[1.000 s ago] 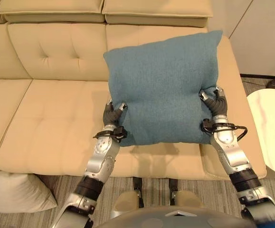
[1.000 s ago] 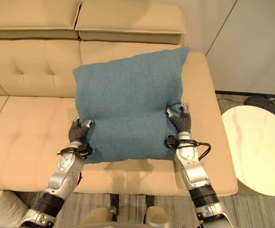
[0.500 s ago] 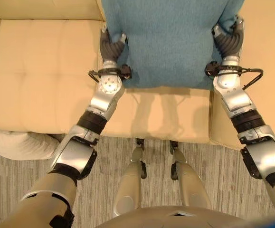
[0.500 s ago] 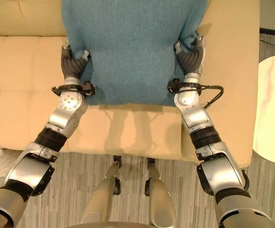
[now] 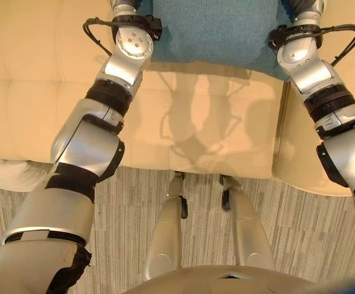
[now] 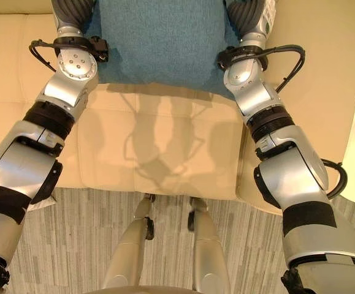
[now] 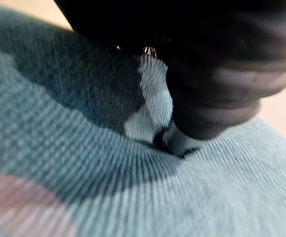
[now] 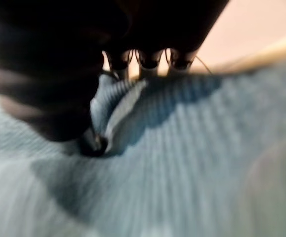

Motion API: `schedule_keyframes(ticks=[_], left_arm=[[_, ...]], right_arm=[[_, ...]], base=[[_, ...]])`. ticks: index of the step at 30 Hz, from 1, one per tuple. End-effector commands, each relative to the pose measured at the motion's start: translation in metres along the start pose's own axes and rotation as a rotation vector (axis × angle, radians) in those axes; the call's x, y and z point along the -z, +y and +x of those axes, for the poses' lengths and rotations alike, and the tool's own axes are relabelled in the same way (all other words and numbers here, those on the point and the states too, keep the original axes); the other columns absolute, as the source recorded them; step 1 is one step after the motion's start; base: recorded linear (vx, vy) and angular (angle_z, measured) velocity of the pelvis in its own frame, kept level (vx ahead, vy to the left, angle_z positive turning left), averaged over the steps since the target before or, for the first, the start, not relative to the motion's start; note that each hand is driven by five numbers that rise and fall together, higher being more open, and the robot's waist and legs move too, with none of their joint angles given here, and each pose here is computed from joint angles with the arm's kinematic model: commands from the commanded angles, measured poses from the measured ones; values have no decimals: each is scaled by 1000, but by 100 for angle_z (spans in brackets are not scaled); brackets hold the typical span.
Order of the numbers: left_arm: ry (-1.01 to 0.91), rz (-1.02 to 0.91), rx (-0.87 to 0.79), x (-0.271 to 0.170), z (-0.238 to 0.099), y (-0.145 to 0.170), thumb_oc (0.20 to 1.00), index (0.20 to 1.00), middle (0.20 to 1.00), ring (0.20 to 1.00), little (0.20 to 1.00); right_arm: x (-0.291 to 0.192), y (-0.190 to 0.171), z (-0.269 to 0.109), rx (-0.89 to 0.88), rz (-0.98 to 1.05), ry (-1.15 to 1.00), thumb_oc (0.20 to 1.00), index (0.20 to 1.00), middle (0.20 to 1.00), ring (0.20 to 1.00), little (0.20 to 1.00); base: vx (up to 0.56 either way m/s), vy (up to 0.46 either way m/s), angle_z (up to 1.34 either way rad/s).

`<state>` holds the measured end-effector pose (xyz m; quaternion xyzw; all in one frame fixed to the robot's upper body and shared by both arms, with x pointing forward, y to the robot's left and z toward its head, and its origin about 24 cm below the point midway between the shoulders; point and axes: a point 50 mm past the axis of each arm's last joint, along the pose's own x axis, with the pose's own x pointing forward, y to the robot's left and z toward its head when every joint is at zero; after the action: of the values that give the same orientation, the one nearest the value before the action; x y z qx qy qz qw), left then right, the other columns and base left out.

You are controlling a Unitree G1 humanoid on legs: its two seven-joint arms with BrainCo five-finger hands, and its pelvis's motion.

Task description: Pick up all the scattered cushions and arrange them neatly on the sofa.

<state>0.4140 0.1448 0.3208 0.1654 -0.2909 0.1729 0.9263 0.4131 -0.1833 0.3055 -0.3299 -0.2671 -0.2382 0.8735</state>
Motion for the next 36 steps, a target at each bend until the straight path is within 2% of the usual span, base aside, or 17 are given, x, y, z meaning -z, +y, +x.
schedule_keyframes(ticks=[1, 3, 11, 12, 13, 15, 16, 19, 23, 24, 25, 29, 30, 31, 33, 36], left_arm=[[-210, -145, 59, -62, 9, -7, 1000, 1000, 1000, 1000, 1000], [-205, -147, 69, -59, 8, -8, 1000, 1000, 1000, 1000, 1000], [-6, -226, 103, 8, -22, -17, 1000, 1000, 1000, 1000, 1000], [47, -211, 83, 30, -28, -7, 1000, 1000, 1000, 1000, 1000], [48, -211, 83, 31, -29, -8, 1000, 1000, 1000, 1000, 1000], [122, -166, 35, 65, -38, 22, 1000, 1000, 1000, 1000, 1000], [171, -154, 8, 87, -45, 44, 1000, 1000, 1000, 1000, 1000], [194, -189, -17, 110, -71, 70, 1000, 1000, 1000, 1000, 1000], [212, -169, 18, 129, -107, 82, 1000, 1000, 1000, 1000, 1000], [252, -176, 44, 141, -129, 83, 1000, 1000, 1000, 1000, 1000], [256, -174, 46, 142, -131, 83, 1000, 1000, 1000, 1000, 1000], [366, -143, 92, 167, -186, 97, 1000, 1000, 1000, 1000, 1000], [453, -130, 117, 180, -216, 105, 1000, 1000, 1000, 1000, 1000], [456, -129, 117, 181, -218, 106, 1000, 1000, 1000, 1000, 1000], [599, -5, 219, 202, -260, 122, 1000, 1000, 1000, 1000, 1000], [829, 33, 236, 228, -316, 135, 1000, 1000, 1000, 1000, 1000]], right_arm=[[-52, 9, 5, -62, 179, -124, 1000, 1000, 1000, 1000, 1000], [-50, 9, 5, -69, 170, -119, 1000, 1000, 1000, 1000, 1000], [-8, 10, -7, -92, 142, -13, 1000, 1000, 1000, 1000, 1000], [11, 3, -10, -82, 114, 28, 1000, 1000, 1000, 1000, 1000], [11, 3, -10, -82, 114, 28, 1000, 1000, 1000, 1000, 1000], [43, -12, -19, -50, 103, 90, 1000, 1000, 1000, 1000, 1000], [68, -20, -34, -39, 174, 155, 1000, 1000, 1000, 1000, 1000], [112, -31, -74, -56, 205, 233, 1000, 1000, 1000, 1000, 1000], [147, -33, -126, -102, 175, 310, 1000, 1000, 1000, 1000, 1000], [160, -31, -151, -145, 153, 351, 1000, 1000, 1000, 1000, 1000], [161, -30, -153, -147, 151, 354, 1000, 1000, 1000, 1000, 1000], [187, -26, -210, -253, 130, 484, 1000, 1000, 1000, 1000, 1000], [197, -25, -235, -317, 112, 544, 1000, 1000, 1000, 1000, 1000], [197, -25, -236, -320, 111, 546, 1000, 1000, 1000, 1000, 1000], [212, -23, -277, -433, 88, 657, 1000, 1000, 1000, 1000, 1000], [224, -20, -313, -532, 67, 769, 1000, 1000, 1000, 1000, 1000]], base=[[-11, -5, 42], [-3, 3, -7], [-7, 0, -6], [-16, -8, 11], [-18, -10, 4], [0, 0, 0], [30, -20, -4], [10, -11, 13], [36, 0, 12], [54, 2, -1], [43, 0, 2], [62, 2, 3], [70, 14, 3], [83, 16, 4], [51, 17, 2], [7, 4, -1]])
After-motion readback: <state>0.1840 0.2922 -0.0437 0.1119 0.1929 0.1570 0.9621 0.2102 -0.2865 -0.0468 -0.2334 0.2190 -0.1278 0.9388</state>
